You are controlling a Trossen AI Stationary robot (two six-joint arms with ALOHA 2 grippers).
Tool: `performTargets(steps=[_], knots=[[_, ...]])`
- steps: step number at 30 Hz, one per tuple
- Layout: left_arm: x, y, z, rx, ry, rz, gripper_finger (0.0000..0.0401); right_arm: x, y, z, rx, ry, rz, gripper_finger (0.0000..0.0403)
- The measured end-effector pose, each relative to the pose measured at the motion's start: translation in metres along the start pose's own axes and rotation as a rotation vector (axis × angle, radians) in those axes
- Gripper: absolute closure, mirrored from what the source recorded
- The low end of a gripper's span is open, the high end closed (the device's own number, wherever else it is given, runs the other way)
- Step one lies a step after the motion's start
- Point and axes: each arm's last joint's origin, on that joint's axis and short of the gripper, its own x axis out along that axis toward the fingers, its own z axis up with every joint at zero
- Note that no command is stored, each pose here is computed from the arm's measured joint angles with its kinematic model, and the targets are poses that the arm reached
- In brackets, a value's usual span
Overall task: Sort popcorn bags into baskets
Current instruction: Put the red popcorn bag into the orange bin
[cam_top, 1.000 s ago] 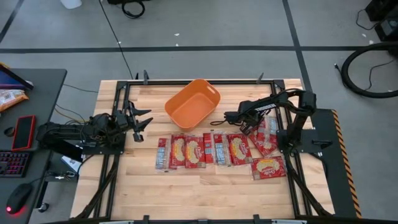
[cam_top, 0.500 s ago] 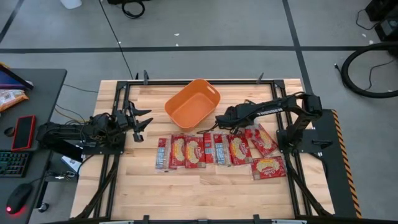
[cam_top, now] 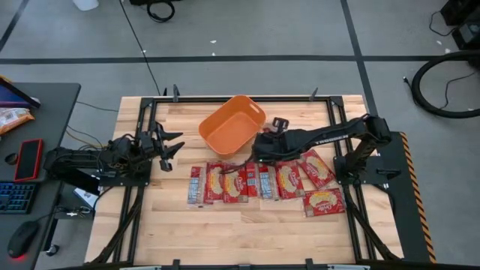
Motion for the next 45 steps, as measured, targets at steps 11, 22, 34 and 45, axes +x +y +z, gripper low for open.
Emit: performTargets(steps=[11, 22, 34, 45], knots=[[0.002, 0.000, 0.008, -0.068, 0.119, -0.006, 0.0237, -0.016, -0.008, 0.055, -0.136, -0.326, 0.003, 0.0398], [0.004, 0.000, 0.005, -0.059, 0.144, 0.019, 0.0237, 0.012, -0.039, 0.083, -0.291, -0.522, 0.005, 0.0398], [0.004, 0.000, 0.005, -0.050, 0.147, 0.018, 0.0237, 0.109, -0.036, 0.087, -0.741, -0.459, 0.015, 0.0388], [0.004, 0.000, 0.004, -0.046, 0.158, 0.017, 0.0237, 0.141, -0.030, 0.074, -0.727, -0.336, 0.116, 0.0312]])
